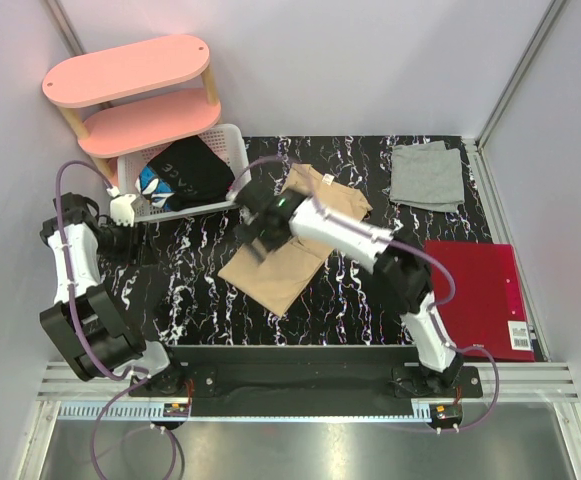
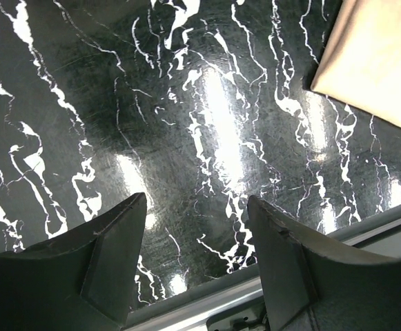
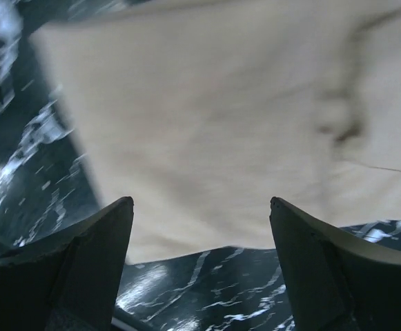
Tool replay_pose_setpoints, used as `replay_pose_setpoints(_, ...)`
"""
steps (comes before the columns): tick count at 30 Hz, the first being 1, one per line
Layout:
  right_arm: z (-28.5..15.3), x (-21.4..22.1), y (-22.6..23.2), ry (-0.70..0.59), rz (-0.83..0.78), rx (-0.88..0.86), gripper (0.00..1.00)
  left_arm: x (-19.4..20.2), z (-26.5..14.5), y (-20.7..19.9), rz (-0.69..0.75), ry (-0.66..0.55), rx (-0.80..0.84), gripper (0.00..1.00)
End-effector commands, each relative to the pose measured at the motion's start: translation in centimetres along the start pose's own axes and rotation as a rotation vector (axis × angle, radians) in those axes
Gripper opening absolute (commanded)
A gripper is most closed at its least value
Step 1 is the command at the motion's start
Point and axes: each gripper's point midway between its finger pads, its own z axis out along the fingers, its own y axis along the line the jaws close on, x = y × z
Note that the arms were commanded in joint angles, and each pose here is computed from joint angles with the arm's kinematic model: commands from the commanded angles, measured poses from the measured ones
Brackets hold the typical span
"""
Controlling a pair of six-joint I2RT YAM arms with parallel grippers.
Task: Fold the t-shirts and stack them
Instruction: Fold the tshirt
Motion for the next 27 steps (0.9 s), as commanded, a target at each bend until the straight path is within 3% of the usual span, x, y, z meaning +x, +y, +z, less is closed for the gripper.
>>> replay_pose_setpoints(1, -2.2, 2.5, 7.3, -0.075, -0.301, 0.116, 0.87, -1.1, -0.6, 0.0, 0.016, -0.023, -0.005, 0.65)
replay_pose_setpoints(7, -1.4, 5.8, 10.7, -0.08, -0.395, 0.189, 0.86, -1.2, -0.5, 0.2, 0.002, -0.018, -0.003, 0.65)
replay_pose_setpoints(13, 0.9, 6.1, 10.1, -0.105, -0.412, 0.335, 0.82, -1.4, -0.6, -0.1, -0.001, -0.025, 0.005, 0.65)
replay_pose_setpoints(23, 4.1, 7.3, 13.5, -0.13, -0.434, 0.338, 0.8, -1.8, -1.1, 0.0, 0.013, -0.035, -0.008, 0.65)
replay_pose_setpoints(27, 4.7, 7.5, 12.9, -0.135, -0.429, 0.392, 0.78, -1.8, -1.1, -0.1, 0.013, -0.035, -0.004, 0.65)
